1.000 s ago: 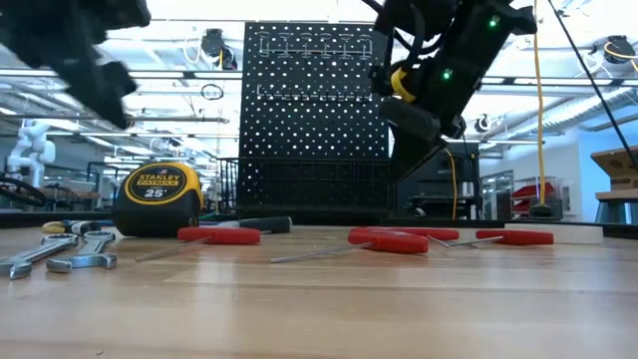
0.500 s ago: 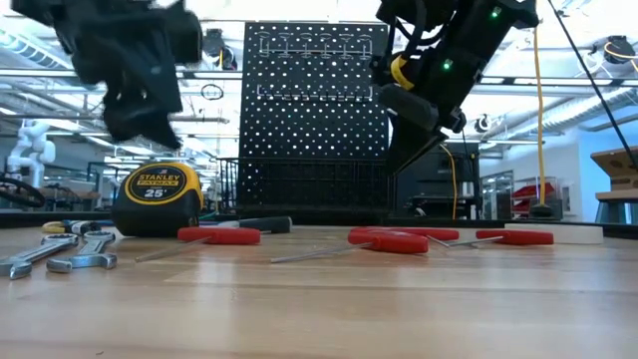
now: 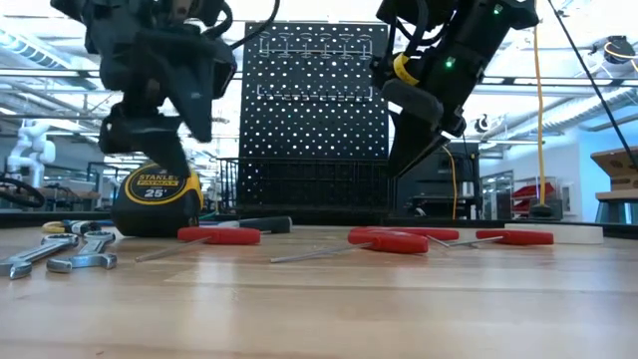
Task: Hang tools onto peg board
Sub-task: Hang the allen wrench on the peg board
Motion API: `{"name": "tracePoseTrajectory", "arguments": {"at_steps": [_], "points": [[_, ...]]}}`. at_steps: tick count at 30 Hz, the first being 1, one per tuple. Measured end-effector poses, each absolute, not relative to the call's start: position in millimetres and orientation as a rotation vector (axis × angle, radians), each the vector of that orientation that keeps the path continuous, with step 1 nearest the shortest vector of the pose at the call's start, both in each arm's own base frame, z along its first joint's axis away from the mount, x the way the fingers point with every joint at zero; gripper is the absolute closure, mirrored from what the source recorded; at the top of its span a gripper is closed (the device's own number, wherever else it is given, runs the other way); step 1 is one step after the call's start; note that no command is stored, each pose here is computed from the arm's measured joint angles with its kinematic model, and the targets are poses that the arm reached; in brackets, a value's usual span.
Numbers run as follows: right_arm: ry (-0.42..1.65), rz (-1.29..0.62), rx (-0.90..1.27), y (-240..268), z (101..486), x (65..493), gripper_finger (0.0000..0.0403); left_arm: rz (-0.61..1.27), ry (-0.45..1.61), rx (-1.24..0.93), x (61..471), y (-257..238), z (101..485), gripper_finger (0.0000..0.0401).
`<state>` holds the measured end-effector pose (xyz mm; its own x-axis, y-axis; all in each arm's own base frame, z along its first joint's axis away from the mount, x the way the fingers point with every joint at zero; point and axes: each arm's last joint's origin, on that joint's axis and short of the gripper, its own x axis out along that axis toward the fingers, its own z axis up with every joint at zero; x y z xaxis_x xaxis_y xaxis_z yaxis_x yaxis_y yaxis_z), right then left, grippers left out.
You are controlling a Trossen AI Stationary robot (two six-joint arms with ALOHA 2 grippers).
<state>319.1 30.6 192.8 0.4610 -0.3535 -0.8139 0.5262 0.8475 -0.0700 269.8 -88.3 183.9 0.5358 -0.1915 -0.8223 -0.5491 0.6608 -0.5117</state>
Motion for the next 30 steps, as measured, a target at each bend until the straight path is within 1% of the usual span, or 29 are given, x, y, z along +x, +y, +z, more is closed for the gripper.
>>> {"name": "tracePoseTrajectory", "arguments": {"at_steps": [7, 14, 17, 21, 24, 30], "points": [[0.968, -0.551, 0.21, 30, 196, 314, 0.0289, 0.43, 1.007, -0.844, 270, -89, 180, 0.0177], [0.88, -0.638, 0.222, 27, 219, 302, 0.0289, 0.502, 1.024, -0.907, 271, -100, 166, 0.0177], [0.872, -0.668, 0.209, 29, 225, 295, 0.0289, 0.521, 0.965, -0.925, 273, -106, 168, 0.0177], [0.915, -0.685, 0.198, 33, 224, 288, 0.0289, 0.559, 0.906, -0.889, 277, -108, 176, 0.0178], [0.929, -0.698, 0.208, 35, 223, 286, 0.0289, 0.597, 0.917, -0.874, 277, -107, 174, 0.0189], [0.923, -0.708, 0.23, 35, 223, 286, 0.0289, 0.63, 0.965, -0.842, 279, -113, 155, 0.0224]]}}
